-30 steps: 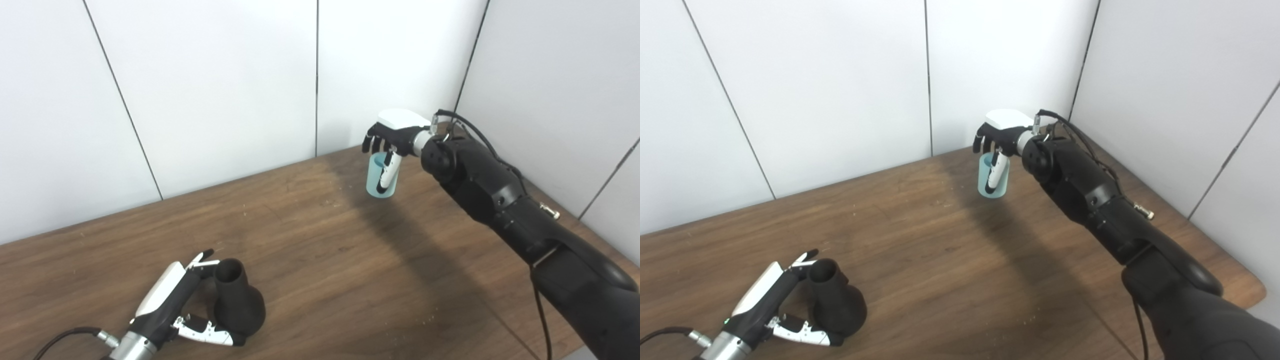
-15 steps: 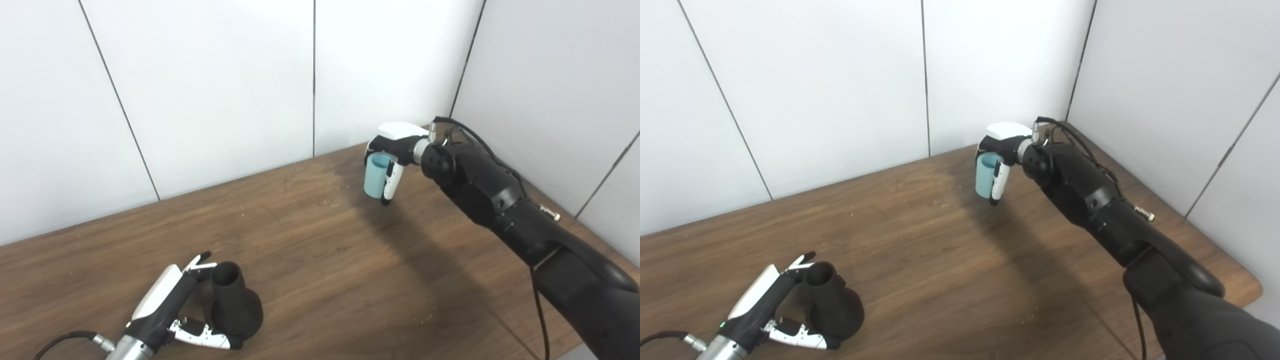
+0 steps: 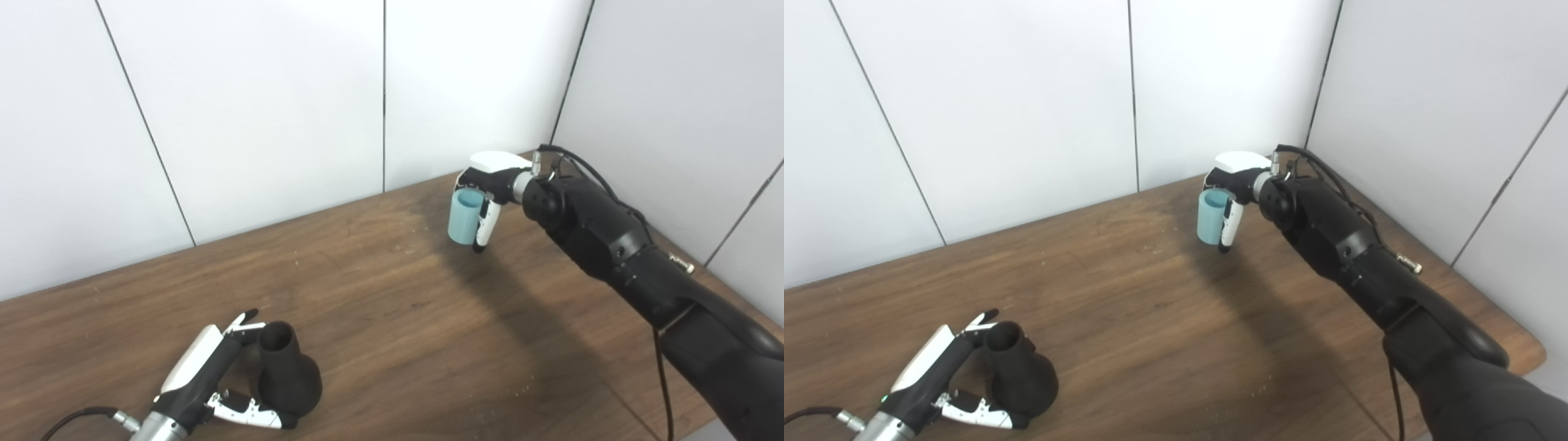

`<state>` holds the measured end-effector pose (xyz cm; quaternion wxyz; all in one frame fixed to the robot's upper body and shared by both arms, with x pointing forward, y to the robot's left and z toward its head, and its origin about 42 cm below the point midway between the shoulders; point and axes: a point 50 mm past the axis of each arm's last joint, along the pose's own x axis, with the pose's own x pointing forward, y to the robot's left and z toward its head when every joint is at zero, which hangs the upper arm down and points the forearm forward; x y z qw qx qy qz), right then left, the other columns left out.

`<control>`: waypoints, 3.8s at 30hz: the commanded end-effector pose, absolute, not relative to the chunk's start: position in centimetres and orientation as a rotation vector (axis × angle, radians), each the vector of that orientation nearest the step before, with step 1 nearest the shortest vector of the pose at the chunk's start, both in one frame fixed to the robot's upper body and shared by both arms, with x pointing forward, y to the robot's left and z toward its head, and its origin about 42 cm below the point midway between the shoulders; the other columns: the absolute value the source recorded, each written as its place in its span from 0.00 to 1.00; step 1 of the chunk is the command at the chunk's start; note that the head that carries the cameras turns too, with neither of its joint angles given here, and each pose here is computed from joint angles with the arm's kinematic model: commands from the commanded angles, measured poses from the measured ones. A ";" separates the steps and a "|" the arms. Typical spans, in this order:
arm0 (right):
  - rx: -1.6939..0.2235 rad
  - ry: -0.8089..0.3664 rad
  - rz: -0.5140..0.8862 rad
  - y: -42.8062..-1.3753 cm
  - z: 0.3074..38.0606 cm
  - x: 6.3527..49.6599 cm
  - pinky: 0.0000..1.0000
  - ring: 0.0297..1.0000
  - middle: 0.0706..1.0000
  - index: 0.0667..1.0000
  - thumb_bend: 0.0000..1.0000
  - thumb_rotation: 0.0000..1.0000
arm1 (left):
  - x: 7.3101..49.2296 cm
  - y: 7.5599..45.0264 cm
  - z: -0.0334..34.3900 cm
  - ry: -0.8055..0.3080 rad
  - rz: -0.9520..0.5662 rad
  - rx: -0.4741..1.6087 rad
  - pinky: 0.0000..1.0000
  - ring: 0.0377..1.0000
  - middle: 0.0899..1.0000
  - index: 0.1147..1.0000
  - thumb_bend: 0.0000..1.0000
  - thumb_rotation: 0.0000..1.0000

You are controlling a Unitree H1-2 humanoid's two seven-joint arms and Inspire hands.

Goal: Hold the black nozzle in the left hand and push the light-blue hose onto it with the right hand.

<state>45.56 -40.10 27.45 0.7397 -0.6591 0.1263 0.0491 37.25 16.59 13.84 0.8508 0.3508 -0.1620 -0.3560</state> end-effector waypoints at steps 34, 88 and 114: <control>-1.424 -0.024 0.032 -38.0 34.0 45.4 0.38 0.41 0.45 0.46 0.52 0.00 | 35.5 17.5 10.0 -0.137 -0.853 0.831 1.00 0.59 0.45 0.41 0.52 0.00; -1.362 -0.572 0.617 -22.3 45.8 36.3 0.33 0.40 0.43 0.50 0.50 0.00 | 36.0 9.4 11.9 -0.110 -0.858 0.891 1.00 0.60 0.47 0.40 0.52 0.00; -1.306 -0.590 0.660 -20.2 44.3 37.4 0.32 0.40 0.44 0.50 0.50 0.00 | 35.0 10.6 12.1 -0.096 -0.820 0.885 1.00 0.60 0.47 0.39 0.52 0.00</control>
